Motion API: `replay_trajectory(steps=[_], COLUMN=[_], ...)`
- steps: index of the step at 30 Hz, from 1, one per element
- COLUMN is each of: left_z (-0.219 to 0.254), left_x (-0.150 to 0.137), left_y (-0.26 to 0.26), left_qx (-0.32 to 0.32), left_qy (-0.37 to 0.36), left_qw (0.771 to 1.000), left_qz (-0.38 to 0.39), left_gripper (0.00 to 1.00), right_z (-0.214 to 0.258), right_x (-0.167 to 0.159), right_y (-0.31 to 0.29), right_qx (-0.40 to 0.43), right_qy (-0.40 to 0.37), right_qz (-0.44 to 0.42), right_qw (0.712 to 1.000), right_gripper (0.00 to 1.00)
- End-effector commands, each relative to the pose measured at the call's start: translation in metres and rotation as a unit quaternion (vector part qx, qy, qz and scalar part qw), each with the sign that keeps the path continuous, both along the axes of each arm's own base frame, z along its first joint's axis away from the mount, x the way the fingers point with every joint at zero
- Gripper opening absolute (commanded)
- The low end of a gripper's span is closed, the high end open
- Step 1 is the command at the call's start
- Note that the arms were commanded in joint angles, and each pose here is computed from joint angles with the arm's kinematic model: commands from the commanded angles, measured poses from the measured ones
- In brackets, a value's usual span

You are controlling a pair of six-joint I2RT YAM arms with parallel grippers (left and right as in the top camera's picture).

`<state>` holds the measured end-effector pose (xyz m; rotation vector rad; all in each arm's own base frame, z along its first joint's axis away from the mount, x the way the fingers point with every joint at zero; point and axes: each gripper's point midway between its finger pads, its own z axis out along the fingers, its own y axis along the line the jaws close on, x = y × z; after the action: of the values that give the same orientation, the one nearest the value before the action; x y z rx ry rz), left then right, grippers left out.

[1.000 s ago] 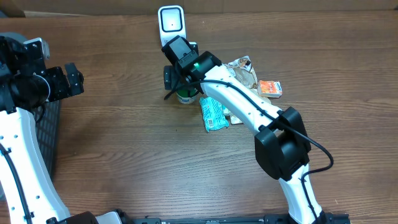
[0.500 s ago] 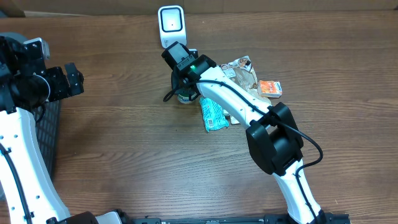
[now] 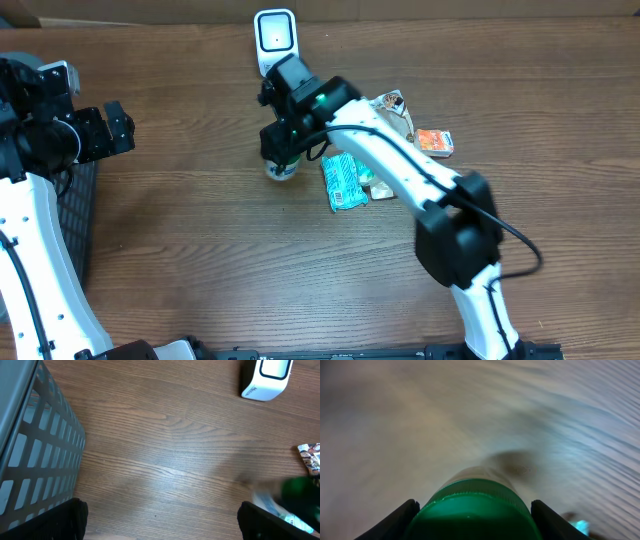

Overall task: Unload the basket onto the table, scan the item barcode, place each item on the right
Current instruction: 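Lift the jar and hold it in front of the scanner, then hold the green lid up to the scanner window with the right gripper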

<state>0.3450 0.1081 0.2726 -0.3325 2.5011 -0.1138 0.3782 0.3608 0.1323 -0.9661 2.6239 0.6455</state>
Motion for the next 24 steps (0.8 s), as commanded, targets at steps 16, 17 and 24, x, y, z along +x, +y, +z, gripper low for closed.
replay_trajectory(steps=[16, 17, 24], left_z=[0.000, -0.001, 0.000], left_x=[0.003, 0.003, 0.003], left_y=[-0.002, -0.002, -0.002], left_qx=[-0.001, -0.001, -0.001], left_qy=[-0.001, -0.001, -0.001], left_qw=[1.000, 1.000, 1.000], left_qz=[-0.010, -0.010, -0.010], left_gripper=[0.99, 0.99, 1.00], right_z=[0.124, 0.124, 0.121], right_x=[0.096, 0.109, 0.189], right_y=[-0.039, -0.041, -0.038], right_qx=[0.015, 0.000, -0.080], right_qy=[-0.301, -0.324, -0.503], right_qz=[0.012, -0.002, 0.024], right_qw=[0.953, 0.946, 0.860], right_gripper=[0.50, 0.50, 0.56])
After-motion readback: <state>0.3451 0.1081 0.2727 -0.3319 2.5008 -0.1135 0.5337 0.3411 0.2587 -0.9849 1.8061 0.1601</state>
